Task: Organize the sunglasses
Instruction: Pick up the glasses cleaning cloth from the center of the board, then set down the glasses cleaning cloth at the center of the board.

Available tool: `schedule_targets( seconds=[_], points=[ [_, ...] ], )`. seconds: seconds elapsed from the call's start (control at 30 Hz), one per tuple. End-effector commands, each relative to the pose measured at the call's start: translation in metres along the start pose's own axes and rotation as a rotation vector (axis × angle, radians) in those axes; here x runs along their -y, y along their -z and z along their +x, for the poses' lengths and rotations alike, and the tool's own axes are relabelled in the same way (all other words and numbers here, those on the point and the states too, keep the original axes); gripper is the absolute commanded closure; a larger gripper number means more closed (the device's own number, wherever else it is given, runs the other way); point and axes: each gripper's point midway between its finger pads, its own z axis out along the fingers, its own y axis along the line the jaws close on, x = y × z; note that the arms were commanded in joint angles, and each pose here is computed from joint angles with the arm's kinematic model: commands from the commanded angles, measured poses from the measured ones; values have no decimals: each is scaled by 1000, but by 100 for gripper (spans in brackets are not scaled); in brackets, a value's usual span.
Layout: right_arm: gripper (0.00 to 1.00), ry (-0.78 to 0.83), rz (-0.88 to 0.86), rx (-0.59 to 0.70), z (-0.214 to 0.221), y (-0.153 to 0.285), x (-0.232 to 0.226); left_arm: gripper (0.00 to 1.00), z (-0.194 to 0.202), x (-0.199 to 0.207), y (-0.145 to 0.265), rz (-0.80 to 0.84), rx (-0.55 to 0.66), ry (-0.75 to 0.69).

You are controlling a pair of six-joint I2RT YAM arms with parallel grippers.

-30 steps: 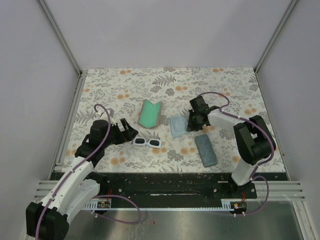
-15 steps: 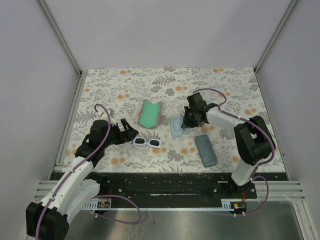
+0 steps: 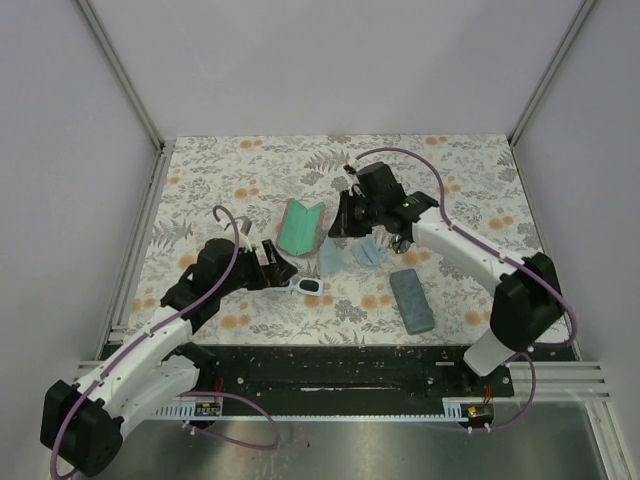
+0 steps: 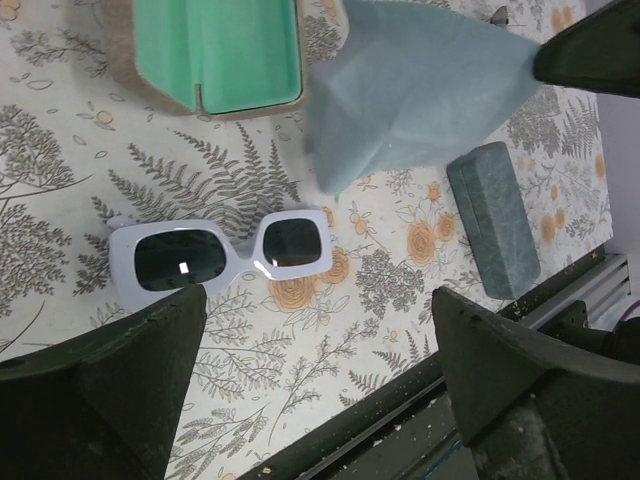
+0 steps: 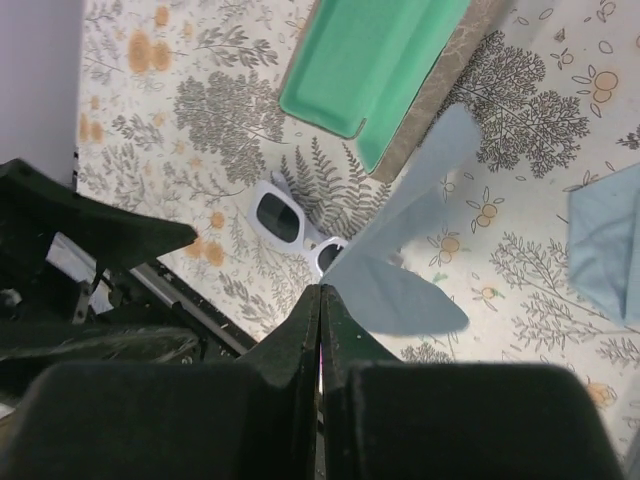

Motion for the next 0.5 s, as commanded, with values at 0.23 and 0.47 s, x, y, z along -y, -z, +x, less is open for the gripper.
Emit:
schedule_targets(
  seconds=[0.23, 0.47],
  points=[
    [100, -54, 163, 113, 17, 89, 21, 8, -20, 42, -11, 58, -4, -108],
    [100, -141, 243, -11, 97, 87, 70, 8, 1, 55, -26, 54, -77, -164]
  ],
)
